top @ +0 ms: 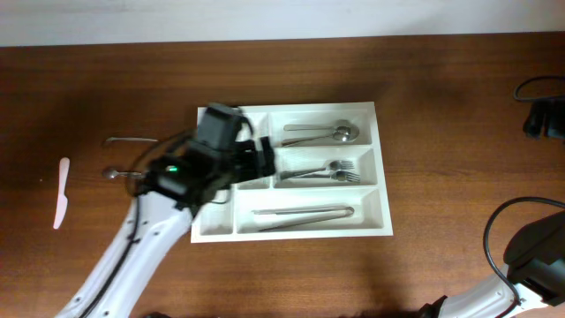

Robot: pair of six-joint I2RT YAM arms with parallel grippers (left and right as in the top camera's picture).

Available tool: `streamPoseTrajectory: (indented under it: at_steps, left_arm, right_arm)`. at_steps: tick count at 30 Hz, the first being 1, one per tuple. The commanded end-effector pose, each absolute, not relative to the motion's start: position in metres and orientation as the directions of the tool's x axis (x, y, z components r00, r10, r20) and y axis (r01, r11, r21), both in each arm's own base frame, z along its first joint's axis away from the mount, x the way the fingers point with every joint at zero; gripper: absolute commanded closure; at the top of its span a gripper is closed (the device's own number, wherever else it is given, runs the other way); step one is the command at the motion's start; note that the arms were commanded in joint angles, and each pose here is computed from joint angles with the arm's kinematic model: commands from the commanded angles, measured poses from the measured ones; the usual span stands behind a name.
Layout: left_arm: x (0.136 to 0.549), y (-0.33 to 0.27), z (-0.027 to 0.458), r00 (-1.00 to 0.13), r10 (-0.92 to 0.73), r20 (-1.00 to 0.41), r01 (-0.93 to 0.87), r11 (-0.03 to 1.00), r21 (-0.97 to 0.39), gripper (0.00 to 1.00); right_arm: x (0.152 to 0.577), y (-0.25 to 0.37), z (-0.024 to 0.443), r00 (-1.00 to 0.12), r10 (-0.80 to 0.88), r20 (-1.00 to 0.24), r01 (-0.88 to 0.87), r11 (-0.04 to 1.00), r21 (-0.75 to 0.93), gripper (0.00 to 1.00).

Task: Pack container
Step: 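Open the left gripper to release the knife and withdraw leftward, then move the left gripper over the lower silver spoon left of the tray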

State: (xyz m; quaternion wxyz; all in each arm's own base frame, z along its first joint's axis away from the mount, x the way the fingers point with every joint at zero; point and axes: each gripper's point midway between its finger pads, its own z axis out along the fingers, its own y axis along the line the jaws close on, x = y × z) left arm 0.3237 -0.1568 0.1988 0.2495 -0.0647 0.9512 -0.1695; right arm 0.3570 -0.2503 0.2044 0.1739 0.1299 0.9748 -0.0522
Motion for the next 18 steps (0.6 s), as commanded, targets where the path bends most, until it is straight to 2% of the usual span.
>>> streamPoseTrajectory:
  at_steps: [1,7,12,14,18]
  left_arm:
    - [0.335,-0.122,0.213,-0.824,-0.192,-0.533,-0.039,0.958,-0.284,0.01]
    - [0.347,-0.083,0.218,-0.783,-0.276,-0.558,-0.144,0.952,-0.270,0.01]
    - [0.358,-0.036,0.221,-0.709,-0.336,-0.620,-0.295,0.940,-0.172,0.01]
    - [0.359,-0.018,0.222,-0.648,-0.454,-0.611,-0.414,0.884,-0.217,0.01]
    - [0.360,0.020,0.219,-0.450,-0.721,-0.526,-0.646,0.670,-0.366,0.01]
  right_arm:
    - [0.355,-0.253,0.205,-0.902,0.249,-0.353,0.286,0.957,-0.057,0.01]
    - [0.355,-0.253,0.205,-0.902,0.249,-0.353,0.286,0.957,-0.057,0.01]
    - [0.355,-0.253,0.205,-0.902,0.249,-0.353,0.286,0.957,-0.057,0.01]
    - [0.355,-0.253,0.205,-0.902,0.249,-0.353,0.286,0.957,-0.057,0.01]
    - [0.355,-0.253,0.205,-0.902,0.249,-0.353,0.286,0.956,-0.057,0.01]
